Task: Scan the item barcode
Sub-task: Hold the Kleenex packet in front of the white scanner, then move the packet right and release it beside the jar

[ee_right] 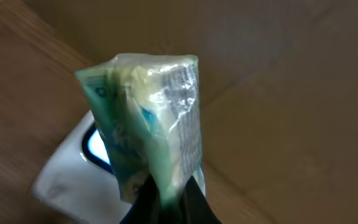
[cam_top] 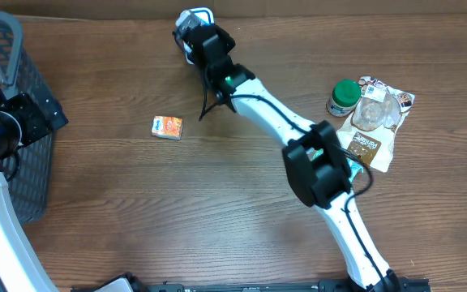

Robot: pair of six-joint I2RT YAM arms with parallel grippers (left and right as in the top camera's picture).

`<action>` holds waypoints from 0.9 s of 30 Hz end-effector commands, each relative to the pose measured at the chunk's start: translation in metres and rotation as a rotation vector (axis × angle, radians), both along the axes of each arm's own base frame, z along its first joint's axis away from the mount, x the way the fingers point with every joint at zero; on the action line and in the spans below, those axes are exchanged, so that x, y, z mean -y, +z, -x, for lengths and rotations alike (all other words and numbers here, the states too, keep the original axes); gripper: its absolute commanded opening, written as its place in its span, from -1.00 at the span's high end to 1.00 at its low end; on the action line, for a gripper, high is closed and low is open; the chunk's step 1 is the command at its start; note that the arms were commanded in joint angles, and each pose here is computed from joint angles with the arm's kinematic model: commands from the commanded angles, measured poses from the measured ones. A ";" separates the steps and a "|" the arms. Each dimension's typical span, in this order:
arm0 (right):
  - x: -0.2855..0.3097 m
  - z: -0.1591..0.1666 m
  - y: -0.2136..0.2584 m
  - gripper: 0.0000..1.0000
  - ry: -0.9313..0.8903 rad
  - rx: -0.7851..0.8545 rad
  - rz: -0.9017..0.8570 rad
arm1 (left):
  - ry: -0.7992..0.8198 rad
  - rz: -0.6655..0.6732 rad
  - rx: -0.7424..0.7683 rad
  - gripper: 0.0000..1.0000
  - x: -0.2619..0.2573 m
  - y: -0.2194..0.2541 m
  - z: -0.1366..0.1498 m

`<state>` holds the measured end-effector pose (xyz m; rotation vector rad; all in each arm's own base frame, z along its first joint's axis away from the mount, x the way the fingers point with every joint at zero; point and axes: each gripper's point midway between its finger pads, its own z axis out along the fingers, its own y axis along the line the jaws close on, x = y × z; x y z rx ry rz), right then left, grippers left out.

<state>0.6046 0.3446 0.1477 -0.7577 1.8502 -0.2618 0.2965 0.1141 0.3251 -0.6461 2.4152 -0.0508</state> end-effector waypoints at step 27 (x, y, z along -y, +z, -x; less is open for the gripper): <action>0.300 0.217 0.037 0.92 -1.105 -0.962 -0.485 | 0.001 0.007 0.010 -0.99 0.000 0.002 -0.001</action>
